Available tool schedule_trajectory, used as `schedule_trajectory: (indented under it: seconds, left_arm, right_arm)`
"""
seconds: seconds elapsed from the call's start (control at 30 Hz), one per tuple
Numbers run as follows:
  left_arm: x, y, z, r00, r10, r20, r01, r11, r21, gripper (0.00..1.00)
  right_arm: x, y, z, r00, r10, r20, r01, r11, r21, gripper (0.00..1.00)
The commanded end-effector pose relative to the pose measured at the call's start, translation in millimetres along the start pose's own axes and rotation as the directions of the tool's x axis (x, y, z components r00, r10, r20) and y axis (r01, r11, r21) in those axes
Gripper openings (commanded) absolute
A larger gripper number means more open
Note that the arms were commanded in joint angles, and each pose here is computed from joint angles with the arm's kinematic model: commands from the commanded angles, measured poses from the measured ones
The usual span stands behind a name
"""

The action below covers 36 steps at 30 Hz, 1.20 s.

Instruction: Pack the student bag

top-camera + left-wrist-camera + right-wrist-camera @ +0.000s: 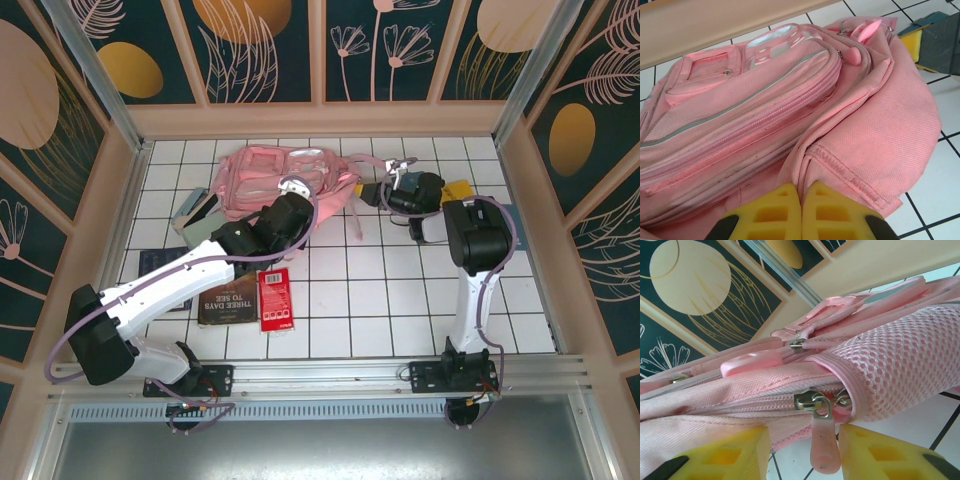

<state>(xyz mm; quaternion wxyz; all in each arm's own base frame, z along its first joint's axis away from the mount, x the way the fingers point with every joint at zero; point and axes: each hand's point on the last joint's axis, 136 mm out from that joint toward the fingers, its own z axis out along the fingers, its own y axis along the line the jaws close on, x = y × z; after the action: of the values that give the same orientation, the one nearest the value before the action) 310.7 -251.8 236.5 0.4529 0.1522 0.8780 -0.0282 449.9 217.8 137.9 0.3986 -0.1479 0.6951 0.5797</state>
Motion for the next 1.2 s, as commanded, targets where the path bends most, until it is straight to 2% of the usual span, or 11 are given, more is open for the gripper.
schedule_trajectory:
  seconds: [0.0, 0.17, 0.6, 0.7, 0.87, 1.0, 1.17]
  left_arm:
    - [-27, 5, -7, 0.996, -0.047, 0.082, 0.048, 0.999, -0.015, 0.00]
    - [-27, 4, -6, 0.996, -0.047, 0.080, 0.048, 0.999, -0.009, 0.00]
    - [-27, 4, -8, 0.995, -0.051, 0.082, 0.052, 0.999, -0.007, 0.00]
    - [-27, 5, -8, 0.995, -0.050, 0.082, 0.052, 0.999, -0.011, 0.00]
    - [-26, 6, -8, 0.995, -0.050, 0.083, 0.051, 0.999, -0.014, 0.00]
    - [-23, 6, -6, 0.996, -0.047, 0.079, 0.049, 0.999, -0.017, 0.00]
    - [-13, 3, 1, 0.996, -0.059, 0.064, 0.059, 0.998, -0.008, 0.00]
  right_arm:
    - [-7, 17, -6, 0.999, -0.043, 0.010, 0.043, 0.997, -0.062, 0.39]
    - [-2, 18, -3, 0.999, -0.042, -0.019, 0.040, 0.997, -0.066, 0.35]
    - [5, 16, 9, 0.999, -0.043, -0.030, 0.041, 0.998, -0.053, 0.34]
    - [2, 17, 8, 0.999, -0.048, -0.022, 0.046, 0.998, -0.049, 0.23]
    - [0, 17, 3, 0.999, -0.050, -0.006, 0.050, 0.998, -0.027, 0.15]
    - [-1, 13, -4, 0.998, -0.066, 0.012, 0.066, 0.997, 0.031, 0.01]
    - [0, 5, -11, 0.992, -0.125, -0.010, 0.125, 0.976, 0.180, 0.00]
